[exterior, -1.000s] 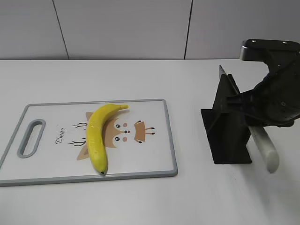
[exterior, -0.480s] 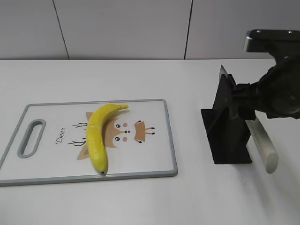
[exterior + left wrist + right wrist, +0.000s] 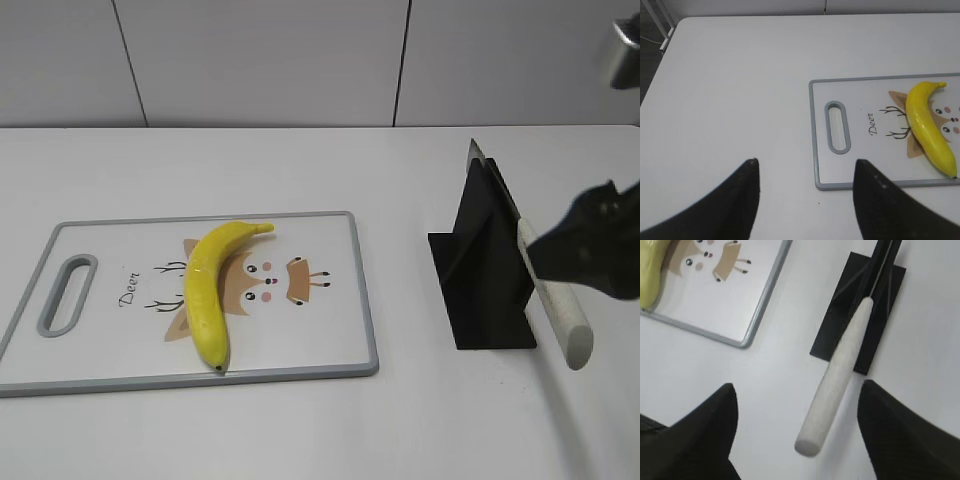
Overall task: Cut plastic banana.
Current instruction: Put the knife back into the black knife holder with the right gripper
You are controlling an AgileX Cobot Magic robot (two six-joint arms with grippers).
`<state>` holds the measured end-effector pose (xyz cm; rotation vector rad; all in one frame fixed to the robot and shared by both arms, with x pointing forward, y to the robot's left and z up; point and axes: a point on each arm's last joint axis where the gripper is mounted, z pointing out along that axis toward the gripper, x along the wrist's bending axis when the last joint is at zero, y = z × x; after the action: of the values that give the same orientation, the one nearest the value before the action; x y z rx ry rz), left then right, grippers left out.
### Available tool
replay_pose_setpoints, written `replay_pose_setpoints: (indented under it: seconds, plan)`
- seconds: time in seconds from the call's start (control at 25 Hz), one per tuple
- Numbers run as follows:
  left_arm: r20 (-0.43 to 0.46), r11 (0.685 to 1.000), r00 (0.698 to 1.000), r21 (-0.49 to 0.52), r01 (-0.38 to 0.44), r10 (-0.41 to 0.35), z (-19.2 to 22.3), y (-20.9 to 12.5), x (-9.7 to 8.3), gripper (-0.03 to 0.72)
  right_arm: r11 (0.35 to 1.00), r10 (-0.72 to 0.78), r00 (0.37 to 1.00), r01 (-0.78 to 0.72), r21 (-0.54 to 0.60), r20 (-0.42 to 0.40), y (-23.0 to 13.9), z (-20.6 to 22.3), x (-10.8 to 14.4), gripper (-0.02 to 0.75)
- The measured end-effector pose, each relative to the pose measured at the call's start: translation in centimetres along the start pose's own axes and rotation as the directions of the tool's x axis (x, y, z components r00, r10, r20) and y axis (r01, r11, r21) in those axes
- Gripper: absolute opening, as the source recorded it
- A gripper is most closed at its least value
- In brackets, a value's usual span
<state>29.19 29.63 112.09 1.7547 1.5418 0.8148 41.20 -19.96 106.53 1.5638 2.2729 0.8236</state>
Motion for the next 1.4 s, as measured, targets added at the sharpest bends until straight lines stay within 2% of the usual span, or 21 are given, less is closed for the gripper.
replay_pose_setpoints:
  seconds: [0.08,0.28,0.36,0.6,0.8,1.0,1.08,1.2,1.4]
  plan:
    - [0.000,0.999,1.000,-0.044,-0.006,0.006,-1.3,-0.8,-0.1,0.571,1.000,-0.026,1.000,0.026,-0.006,-0.004,-1.5,-0.8,-0.2,0.585]
    - [-0.003,0.996,0.999,-0.089,-0.032,0.032,-3.8,-3.0,-0.2,0.571,0.989,-0.110,0.994,0.109,-0.098,-0.009,-5.3,-3.3,-0.7,0.585]
    - [-0.007,0.990,0.999,-0.136,-0.036,0.035,-4.8,-3.9,-0.3,0.571,0.984,-0.120,0.993,0.118,-0.134,-0.009,-7.0,-3.9,-1.0,0.585]
    - [-0.010,0.969,0.999,-0.244,-0.038,0.037,-7.0,-6.2,-0.5,0.571,0.946,-0.139,0.990,0.130,-0.297,-0.008,-10.5,-6.3,-1.5,0.586]
    - [0.007,0.970,0.998,-0.234,-0.059,0.062,-6.8,-7.0,-0.8,0.571,0.909,-0.163,0.987,0.151,-0.388,0.002,-12.9,-7.7,-1.8,0.586]
    - [0.106,0.982,0.988,-0.162,-0.098,0.116,-4.1,-8.0,-1.6,0.571,0.860,-0.166,0.986,0.148,-0.488,0.006,-14.3,-9.2,-2.0,0.586]
    - [0.142,0.983,0.981,-0.145,-0.110,0.131,-3.2,-8.4,-2.0,0.571,0.856,-0.168,0.986,0.149,-0.494,0.007,-14.9,-9.4,-2.1,0.585]
    - [0.148,0.984,0.979,-0.132,-0.118,0.137,-2.3,-8.7,-2.0,0.571,0.868,-0.169,0.986,0.152,-0.472,0.006,-15.9,-9.6,-2.3,0.585]
    - [0.128,0.977,0.983,-0.186,-0.109,0.134,-1.4,-8.4,-1.9,0.571,0.875,-0.169,0.986,0.153,-0.460,0.006,-16.5,-9.1,-2.4,0.585]
